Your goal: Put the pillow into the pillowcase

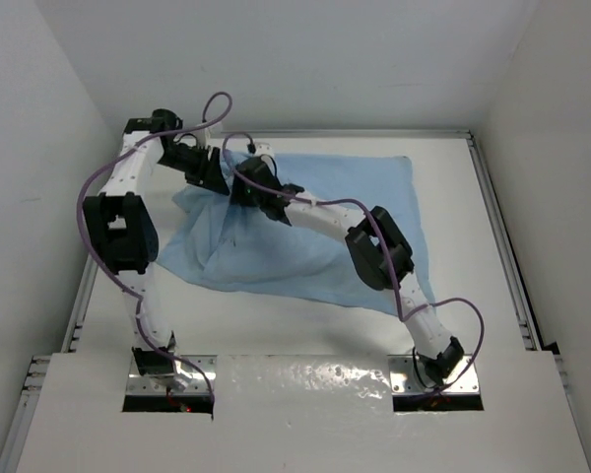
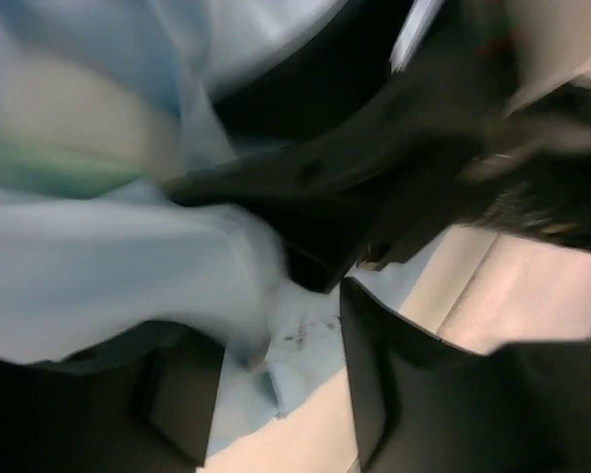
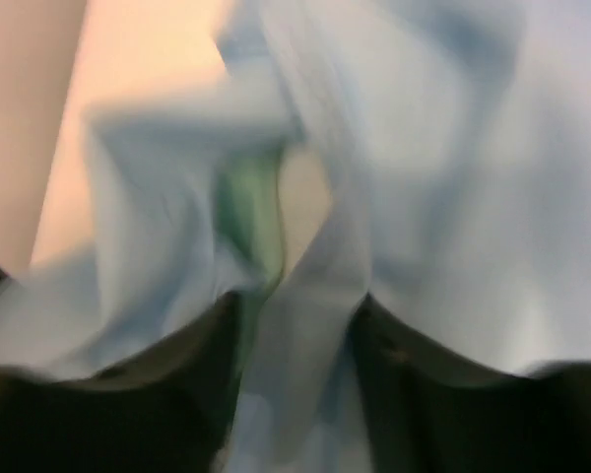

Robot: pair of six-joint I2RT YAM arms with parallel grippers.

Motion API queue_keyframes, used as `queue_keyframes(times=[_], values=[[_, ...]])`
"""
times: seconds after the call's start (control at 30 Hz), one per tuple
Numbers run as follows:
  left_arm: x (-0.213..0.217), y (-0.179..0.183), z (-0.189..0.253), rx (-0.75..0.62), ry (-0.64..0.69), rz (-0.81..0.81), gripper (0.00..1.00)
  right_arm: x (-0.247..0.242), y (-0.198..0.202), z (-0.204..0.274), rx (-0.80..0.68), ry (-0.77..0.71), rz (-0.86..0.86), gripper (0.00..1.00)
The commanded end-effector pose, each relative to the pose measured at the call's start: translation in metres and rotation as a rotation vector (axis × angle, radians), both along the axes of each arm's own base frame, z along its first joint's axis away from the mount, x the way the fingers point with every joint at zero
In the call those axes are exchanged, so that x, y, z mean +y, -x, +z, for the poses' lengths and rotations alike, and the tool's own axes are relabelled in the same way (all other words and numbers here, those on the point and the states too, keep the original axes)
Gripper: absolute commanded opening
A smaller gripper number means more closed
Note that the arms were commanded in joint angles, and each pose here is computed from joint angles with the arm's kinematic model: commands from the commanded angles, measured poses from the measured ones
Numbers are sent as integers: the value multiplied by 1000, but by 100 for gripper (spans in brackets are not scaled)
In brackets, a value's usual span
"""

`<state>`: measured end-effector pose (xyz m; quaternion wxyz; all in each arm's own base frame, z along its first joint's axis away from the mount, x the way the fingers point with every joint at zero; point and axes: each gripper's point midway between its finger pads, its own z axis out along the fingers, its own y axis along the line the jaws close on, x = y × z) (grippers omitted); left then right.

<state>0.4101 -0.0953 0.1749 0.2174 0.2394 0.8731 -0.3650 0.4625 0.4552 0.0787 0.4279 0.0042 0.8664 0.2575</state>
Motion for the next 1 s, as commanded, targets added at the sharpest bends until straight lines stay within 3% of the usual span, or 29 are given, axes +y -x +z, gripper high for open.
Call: queue_keyframes(times=[0.0, 0.03, 0.07, 0.1, 0.13, 0.17, 0.23, 0.27, 0.4, 0.43, 0.47, 0.5, 0.53, 0.57, 0.6, 0.63, 0.67, 0.7, 0.73, 0.8, 0.97], values=[[3, -10, 10, -19, -4, 0, 48, -14, -74, 85, -145, -113, -72, 53], [7, -18, 27, -76, -19, 4, 55, -11, -70, 82, -120, -108, 2, 76], [17, -20, 34, -95, -45, 25, 69, -16, -71, 91, -153, -71, 53, 87], [26, -22, 42, -122, -65, 43, 76, -19, -63, 87, -157, -27, 95, 98], [44, -24, 55, -161, -88, 88, 96, -21, -49, 122, -214, -23, 143, 99], [57, -24, 60, -176, -110, 118, 100, -26, -39, 131, -238, 13, 168, 99], [86, -20, 59, -176, -165, 184, 100, -55, -18, 114, -223, 147, 179, 99], [116, -17, 52, -159, -228, 248, 100, -76, -8, 155, -283, 157, 149, 99], [165, 20, 3, -26, -424, 288, 100, -166, 45, 142, -174, 386, 83, 98], [171, 26, 5, -54, -453, 282, 92, -185, 56, 139, -142, 413, 75, 86], [179, 37, -3, -35, -488, 287, 82, -215, 67, 158, -137, 394, 17, 37], [178, 57, -18, 9, -513, 276, 69, -249, 89, 126, -34, 471, -27, 12], [182, 60, -25, 1, -542, 281, 51, -272, 101, 116, 9, 487, -71, 1], [186, 82, -51, 81, -591, 275, 49, -311, 122, 100, 71, 484, -145, 0], [189, 90, -58, 94, -621, 286, 50, -333, 140, 86, 138, 498, -179, 7], [196, 96, -68, 120, -666, 305, 65, -369, 162, 52, 256, 499, -271, 48], [197, 103, -79, 155, -675, 308, 73, -380, 165, 62, 256, 460, -324, 48], [194, 116, -96, 211, -672, 304, 79, -399, 194, 41, 321, 467, -351, 76], [196, 113, -102, 195, -679, 316, 87, -417, 205, 30, 357, 457, -415, 84], [192, 116, -114, 187, -669, 330, 92, -433, 230, 5, 390, 437, -462, 95], [182, 100, -128, 130, -597, 356, 98, -459, 266, -48, 504, 403, -603, 99]])
